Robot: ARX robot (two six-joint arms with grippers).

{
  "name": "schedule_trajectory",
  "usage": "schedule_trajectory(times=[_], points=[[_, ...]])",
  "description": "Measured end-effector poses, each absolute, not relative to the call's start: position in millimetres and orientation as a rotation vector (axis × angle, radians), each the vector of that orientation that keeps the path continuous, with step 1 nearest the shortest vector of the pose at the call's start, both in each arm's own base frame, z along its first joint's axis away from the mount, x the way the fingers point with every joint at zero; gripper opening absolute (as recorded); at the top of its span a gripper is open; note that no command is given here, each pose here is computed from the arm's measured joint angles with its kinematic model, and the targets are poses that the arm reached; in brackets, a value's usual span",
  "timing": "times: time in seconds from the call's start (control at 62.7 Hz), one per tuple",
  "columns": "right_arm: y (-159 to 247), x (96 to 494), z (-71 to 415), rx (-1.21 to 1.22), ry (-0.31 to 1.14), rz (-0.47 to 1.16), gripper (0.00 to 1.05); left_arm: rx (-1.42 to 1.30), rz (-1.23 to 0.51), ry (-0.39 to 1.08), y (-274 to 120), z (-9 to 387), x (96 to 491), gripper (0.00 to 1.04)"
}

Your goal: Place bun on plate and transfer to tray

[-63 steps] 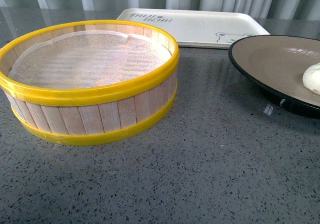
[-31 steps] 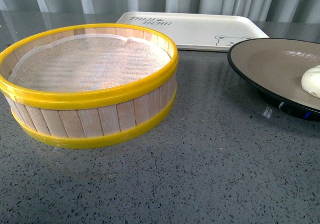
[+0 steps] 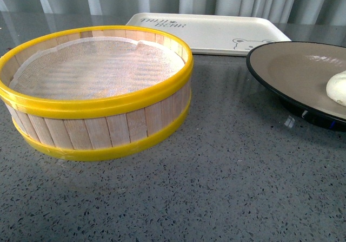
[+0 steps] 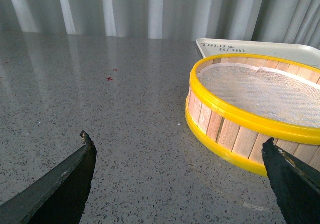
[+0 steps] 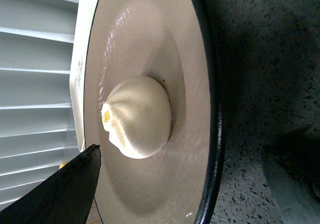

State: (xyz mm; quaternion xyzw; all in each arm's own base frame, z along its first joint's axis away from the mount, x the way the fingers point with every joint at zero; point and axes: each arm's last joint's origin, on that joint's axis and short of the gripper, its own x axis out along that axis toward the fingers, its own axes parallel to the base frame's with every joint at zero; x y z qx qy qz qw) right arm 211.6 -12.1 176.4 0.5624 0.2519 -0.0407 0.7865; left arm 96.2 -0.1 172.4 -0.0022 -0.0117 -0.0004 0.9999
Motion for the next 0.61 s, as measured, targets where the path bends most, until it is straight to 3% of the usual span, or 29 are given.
schedule_trajectory(times=[0.606], points=[[-10.2,210.0,172.9,1.253,0.559,-0.086,0.05,-0.004,-0.001,-0.023,-0.1,172.4,96.2,0.98]])
